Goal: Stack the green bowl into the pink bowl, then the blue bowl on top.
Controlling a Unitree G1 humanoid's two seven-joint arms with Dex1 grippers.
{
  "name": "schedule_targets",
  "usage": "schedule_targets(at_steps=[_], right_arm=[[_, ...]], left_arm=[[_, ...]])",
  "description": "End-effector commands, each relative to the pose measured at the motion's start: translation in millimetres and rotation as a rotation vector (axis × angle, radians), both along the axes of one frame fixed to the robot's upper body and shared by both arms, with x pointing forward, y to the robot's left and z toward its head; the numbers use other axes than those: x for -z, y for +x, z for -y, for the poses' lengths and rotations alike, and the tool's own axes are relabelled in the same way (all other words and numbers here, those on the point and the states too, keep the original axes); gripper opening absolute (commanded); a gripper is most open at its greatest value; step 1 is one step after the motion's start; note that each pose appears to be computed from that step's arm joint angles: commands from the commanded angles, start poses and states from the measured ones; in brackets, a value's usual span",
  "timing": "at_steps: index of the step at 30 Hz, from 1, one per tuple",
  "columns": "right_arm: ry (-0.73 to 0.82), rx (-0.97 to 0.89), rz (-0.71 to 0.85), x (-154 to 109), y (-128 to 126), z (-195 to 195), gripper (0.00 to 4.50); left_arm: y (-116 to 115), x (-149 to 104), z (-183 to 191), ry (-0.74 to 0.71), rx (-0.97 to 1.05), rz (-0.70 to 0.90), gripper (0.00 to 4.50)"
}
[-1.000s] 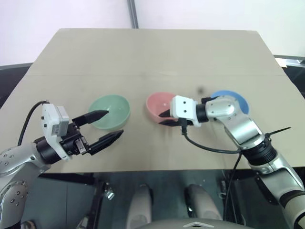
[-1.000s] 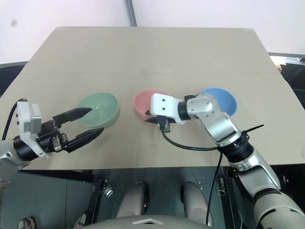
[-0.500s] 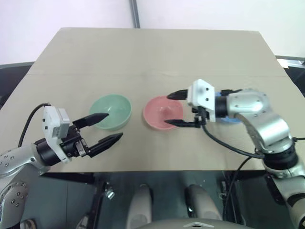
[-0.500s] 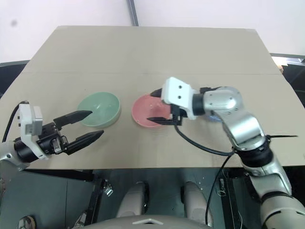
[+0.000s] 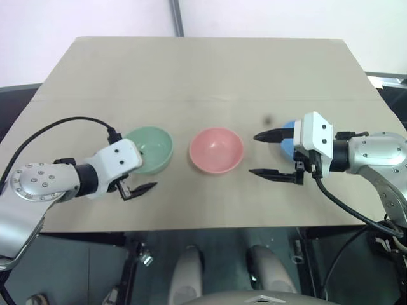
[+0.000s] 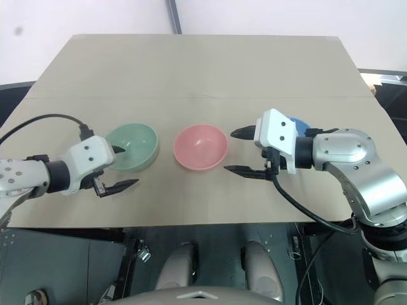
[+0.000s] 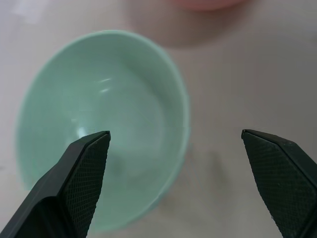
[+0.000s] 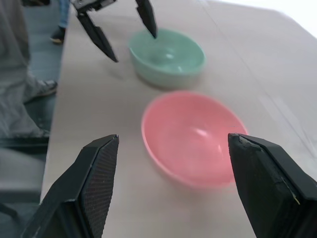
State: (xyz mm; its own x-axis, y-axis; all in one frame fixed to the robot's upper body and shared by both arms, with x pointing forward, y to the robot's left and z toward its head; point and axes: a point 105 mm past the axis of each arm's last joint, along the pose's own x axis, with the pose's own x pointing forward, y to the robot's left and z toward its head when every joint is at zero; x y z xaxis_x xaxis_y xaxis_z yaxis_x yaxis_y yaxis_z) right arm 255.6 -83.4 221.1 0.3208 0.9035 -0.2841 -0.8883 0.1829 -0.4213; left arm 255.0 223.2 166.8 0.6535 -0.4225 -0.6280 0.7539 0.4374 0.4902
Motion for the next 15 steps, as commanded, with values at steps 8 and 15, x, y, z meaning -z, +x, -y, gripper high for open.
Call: schedule_targets(at_steps=[8,15], right_arm=[[0.005,0.066,0.092,-11.3,-7.9,12.6,3.88],[0.003,0.096,0.102,-11.2,-5.9,19.4,3.88]], left_arm=[[8.1,5.2,-6.0,0.157,0.077,-0.035,0.79],[9.0,-23.2,0.2,0.138,0.148,0.017,0.01]])
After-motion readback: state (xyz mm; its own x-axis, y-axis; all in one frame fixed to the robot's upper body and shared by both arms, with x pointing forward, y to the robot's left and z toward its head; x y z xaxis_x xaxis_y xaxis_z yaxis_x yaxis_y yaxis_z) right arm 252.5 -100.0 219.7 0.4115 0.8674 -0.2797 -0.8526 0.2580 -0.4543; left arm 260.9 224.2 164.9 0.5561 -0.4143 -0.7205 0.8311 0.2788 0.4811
